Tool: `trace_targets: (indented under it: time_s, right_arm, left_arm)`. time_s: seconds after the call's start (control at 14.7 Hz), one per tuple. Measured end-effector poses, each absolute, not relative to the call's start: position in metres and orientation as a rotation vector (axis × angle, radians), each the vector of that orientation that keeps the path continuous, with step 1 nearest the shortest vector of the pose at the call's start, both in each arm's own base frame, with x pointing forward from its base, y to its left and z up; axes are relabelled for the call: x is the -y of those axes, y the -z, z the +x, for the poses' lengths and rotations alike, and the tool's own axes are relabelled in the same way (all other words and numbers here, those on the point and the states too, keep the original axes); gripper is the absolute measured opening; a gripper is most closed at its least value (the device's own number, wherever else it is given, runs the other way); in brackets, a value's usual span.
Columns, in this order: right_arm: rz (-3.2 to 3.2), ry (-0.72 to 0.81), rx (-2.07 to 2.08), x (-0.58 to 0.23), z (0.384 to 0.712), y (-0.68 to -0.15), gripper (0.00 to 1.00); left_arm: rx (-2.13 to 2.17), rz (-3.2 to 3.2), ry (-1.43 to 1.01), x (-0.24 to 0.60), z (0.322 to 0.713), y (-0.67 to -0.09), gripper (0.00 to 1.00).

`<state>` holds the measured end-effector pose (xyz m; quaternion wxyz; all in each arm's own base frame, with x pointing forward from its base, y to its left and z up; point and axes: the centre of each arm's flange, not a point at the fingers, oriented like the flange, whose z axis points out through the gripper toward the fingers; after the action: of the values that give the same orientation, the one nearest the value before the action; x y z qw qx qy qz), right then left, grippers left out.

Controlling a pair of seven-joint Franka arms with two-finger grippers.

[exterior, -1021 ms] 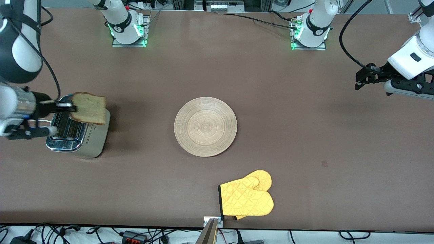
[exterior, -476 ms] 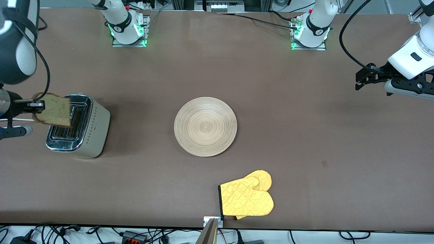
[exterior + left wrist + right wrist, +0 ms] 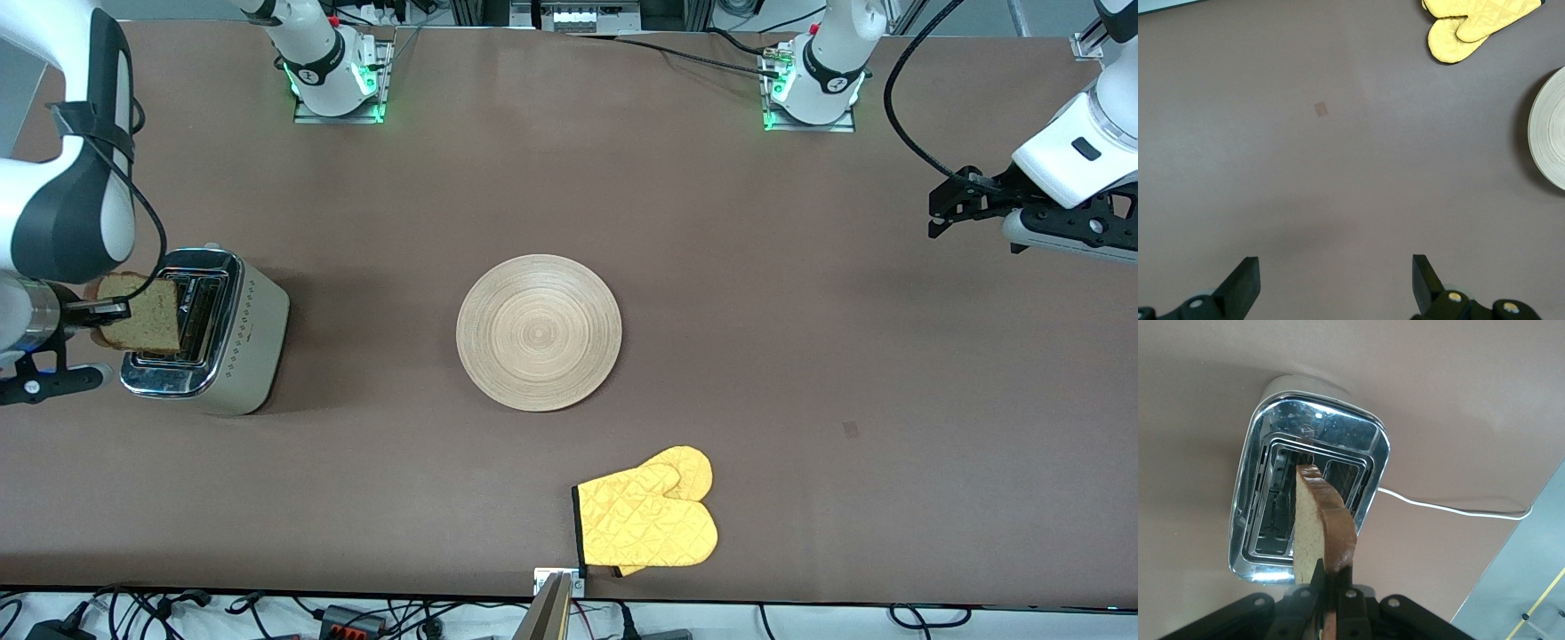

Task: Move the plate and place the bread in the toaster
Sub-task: 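Lift the bread with the right gripper and carry it over the toaster, then lower the bread into the toaster slot with the right gripper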

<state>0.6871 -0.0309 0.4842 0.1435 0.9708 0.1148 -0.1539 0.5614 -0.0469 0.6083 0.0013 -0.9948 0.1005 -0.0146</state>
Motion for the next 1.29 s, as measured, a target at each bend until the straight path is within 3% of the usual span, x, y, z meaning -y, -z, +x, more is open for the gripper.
trace_targets:
  time_s: [1.29]
  right_arm:
    - [2.881, 0.523, -0.245, 0.031, 0.694, -0.44, 0.08]
  left_arm:
    - [-0.305, -3.124, 0.045, 0.043, 0.562, -0.609, 1.0]
